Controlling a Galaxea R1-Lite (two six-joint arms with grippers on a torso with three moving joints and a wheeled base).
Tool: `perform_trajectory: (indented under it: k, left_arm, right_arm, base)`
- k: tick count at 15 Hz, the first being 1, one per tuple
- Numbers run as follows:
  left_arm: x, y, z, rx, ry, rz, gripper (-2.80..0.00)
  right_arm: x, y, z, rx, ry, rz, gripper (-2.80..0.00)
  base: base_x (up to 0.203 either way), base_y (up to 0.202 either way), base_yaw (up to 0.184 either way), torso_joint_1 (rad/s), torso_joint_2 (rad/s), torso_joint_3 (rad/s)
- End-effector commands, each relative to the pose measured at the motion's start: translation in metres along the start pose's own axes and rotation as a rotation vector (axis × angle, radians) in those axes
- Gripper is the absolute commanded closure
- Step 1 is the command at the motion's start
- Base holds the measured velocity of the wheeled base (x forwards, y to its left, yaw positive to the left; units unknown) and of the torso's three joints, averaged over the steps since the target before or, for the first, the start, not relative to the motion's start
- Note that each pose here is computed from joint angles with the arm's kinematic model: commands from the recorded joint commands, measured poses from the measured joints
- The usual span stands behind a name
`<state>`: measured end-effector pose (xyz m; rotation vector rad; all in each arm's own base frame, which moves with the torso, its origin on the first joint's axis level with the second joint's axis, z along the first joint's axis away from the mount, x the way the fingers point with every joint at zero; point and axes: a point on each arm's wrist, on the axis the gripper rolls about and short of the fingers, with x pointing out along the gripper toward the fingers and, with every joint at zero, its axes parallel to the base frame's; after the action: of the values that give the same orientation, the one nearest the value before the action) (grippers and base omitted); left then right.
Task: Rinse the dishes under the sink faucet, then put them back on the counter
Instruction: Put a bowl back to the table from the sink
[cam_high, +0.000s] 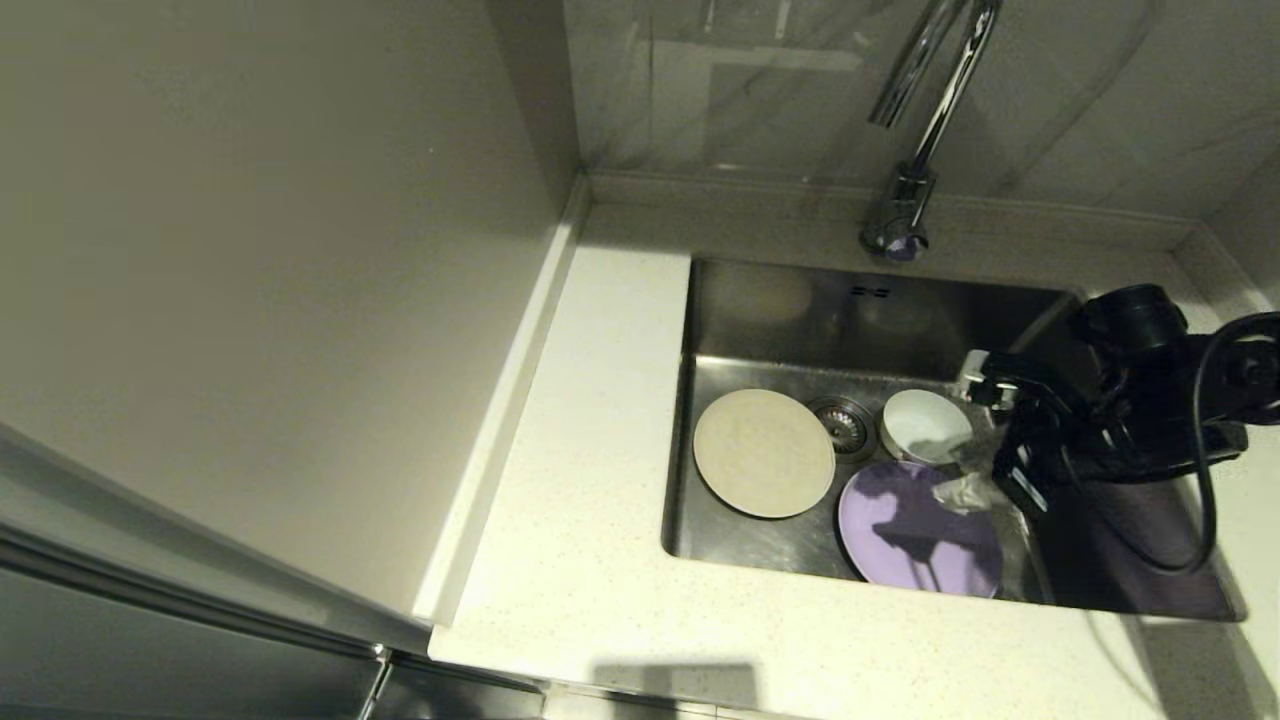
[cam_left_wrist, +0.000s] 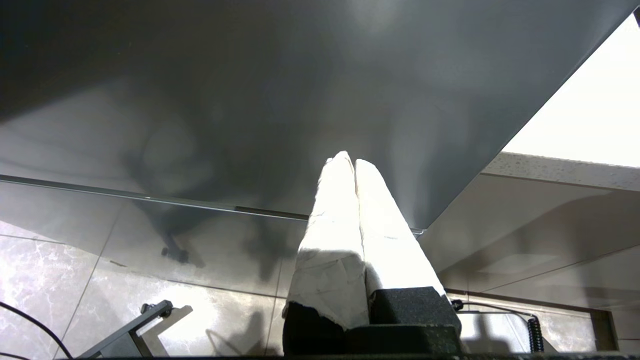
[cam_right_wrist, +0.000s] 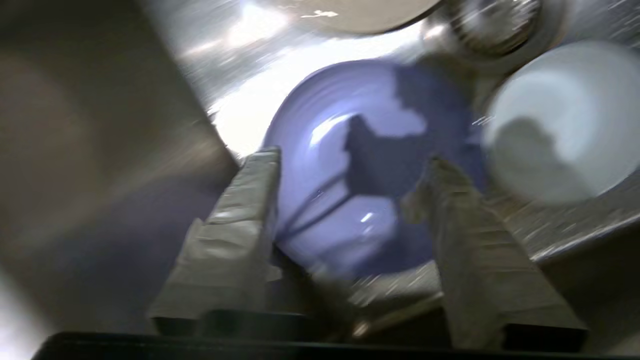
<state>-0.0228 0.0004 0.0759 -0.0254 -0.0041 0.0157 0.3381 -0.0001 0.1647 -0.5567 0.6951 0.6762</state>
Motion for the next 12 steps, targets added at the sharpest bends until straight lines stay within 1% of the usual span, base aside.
perform_trajectory:
  k: [1, 3, 5, 7, 8, 10, 11, 12]
  left_arm:
    - [0.000, 0.000, 0.000, 0.001, -0.004, 0.001, 0.00]
    - [0.000, 0.000, 0.000, -0.001, -0.004, 0.001, 0.00]
    - [0.000, 0.000, 0.000, 0.000, -0.005, 0.001, 0.00]
    - [0.000, 0.000, 0.000, -0.001, -0.004, 0.001, 0.00]
    - [0.000, 0.000, 0.000, 0.001, -0.004, 0.001, 0.00]
    - [0.000, 0.000, 0.000, -0.001, -0.005, 0.000, 0.00]
    - [0.000, 0.000, 0.000, -0.001, -0.004, 0.001, 0.00]
    - [0.000, 0.000, 0.000, 0.000, -0.004, 0.001, 0.00]
  right_arm:
    - [0.039, -0.015, -0.007, -0.027, -0.030, -0.033, -2.80]
    - [0.059, -0.026, -0.009, -0.050, -0.059, -0.104, -2.80]
    - [0.072, -0.036, -0.010, -0.023, -0.018, -0.205, -2.80]
    - [0.078, -0.043, -0.006, 0.055, 0.020, -0.288, -2.80]
    - [0.082, -0.043, -0.002, 0.108, 0.021, -0.308, -2.80]
    - [0.091, -0.043, 0.009, 0.245, 0.004, -0.338, -2.80]
    - [0.096, -0.044, 0.014, 0.296, -0.011, -0.346, -2.80]
    - [0.099, -0.045, 0.017, 0.316, -0.014, -0.343, -2.80]
  base:
    - [0.000, 0.000, 0.000, 0.000, 0.00, 0.000]
    - [0.000, 0.000, 0.000, 0.000, 0.00, 0.000]
    - [0.000, 0.000, 0.000, 0.000, 0.00, 0.000]
    - [0.000, 0.000, 0.000, 0.000, 0.00, 0.000]
    - [0.000, 0.000, 0.000, 0.000, 0.00, 0.000]
    - [0.000, 0.000, 0.000, 0.000, 0.00, 0.000]
    - [0.000, 0.000, 0.000, 0.000, 0.00, 0.000]
    - [0.000, 0.000, 0.000, 0.000, 0.00, 0.000]
